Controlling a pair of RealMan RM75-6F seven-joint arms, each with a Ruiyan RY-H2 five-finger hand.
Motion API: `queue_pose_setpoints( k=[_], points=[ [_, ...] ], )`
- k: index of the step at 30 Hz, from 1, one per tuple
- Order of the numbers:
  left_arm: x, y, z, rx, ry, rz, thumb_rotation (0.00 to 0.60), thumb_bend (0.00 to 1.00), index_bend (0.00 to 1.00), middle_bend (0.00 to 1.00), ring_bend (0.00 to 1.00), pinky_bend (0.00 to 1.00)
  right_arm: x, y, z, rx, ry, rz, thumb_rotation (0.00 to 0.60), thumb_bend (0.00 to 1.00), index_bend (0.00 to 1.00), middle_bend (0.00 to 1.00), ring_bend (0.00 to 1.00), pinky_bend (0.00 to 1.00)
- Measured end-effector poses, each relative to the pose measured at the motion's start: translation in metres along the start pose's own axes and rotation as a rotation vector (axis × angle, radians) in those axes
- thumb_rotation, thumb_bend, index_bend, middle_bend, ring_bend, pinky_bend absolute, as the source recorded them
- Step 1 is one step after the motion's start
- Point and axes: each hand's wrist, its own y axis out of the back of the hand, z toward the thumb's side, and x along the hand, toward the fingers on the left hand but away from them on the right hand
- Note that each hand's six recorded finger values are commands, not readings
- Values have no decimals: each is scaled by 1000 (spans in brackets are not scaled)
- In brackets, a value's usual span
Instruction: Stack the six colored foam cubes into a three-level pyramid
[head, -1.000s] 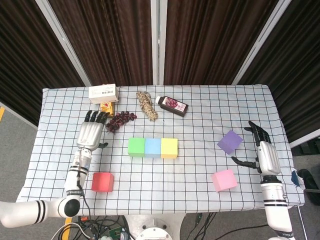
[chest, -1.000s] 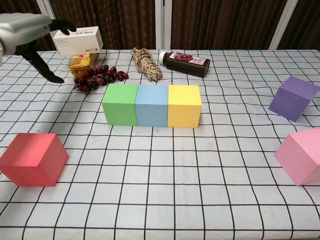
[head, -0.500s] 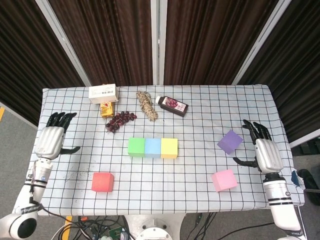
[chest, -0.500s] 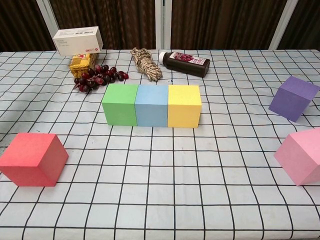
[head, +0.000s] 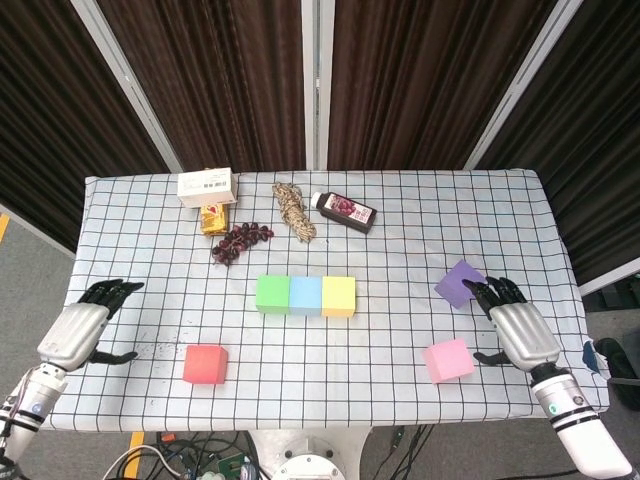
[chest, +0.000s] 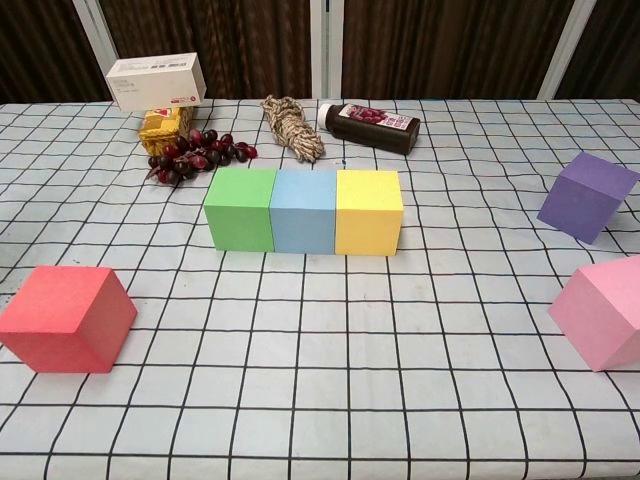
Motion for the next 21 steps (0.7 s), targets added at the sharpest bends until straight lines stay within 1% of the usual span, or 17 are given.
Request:
queue_pose_setpoints(
  k=[3,6,10,11,21],
  points=[
    [-10,-1,-1,42,-19,-45,600,0,105,134,66,90,7,-7,0,37,4,60,600,0,0,116,0,0],
    [-18,-3,-3,65,-14,-100,600,0,104,132,56,93,12,-15,1,60,9,103,600,0,0,117,0,0],
    [-31,-11,-8,80,8,-184,600,0,104,124,39,90,15,-25,2,76,9,127,600,0,0,116,0,0],
    [-33,-12,-8,80,11,-192,600,0,104,124,39,90,15,-28,2,79,8,132,600,0,0,116,0,0],
    [-44,-22,-19,84,50,-144,600,0,104,124,39,91,6,-57,1,107,15,142,600,7,0,121,0,0]
  ],
)
